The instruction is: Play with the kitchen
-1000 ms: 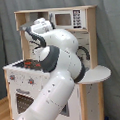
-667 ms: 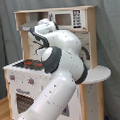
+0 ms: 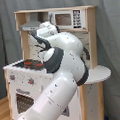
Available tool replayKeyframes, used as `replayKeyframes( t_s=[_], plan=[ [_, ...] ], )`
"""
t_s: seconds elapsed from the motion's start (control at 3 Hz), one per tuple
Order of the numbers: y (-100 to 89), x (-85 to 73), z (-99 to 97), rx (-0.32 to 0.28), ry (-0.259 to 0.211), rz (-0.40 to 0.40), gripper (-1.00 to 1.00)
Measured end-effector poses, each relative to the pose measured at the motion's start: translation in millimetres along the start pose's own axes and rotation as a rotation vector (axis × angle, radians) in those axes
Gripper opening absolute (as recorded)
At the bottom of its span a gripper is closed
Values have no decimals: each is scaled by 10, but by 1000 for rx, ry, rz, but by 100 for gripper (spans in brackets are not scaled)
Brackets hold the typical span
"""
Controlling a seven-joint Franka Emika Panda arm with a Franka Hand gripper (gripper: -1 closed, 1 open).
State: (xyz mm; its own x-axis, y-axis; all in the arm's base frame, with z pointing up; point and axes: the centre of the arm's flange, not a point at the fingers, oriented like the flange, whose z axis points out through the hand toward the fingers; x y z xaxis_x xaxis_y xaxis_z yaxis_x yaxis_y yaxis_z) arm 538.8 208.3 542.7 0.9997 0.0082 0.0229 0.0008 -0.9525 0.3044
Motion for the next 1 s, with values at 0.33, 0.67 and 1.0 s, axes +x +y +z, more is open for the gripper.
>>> replayKeyframes(
  t_s=[0.33, 0.67, 1.0],
  plan=[
    [-133, 127, 157, 9, 26, -41, 100],
    [-230, 223, 245, 16, 60, -110, 100],
    [-308, 296, 569, 47, 27, -149, 100]
  ],
)
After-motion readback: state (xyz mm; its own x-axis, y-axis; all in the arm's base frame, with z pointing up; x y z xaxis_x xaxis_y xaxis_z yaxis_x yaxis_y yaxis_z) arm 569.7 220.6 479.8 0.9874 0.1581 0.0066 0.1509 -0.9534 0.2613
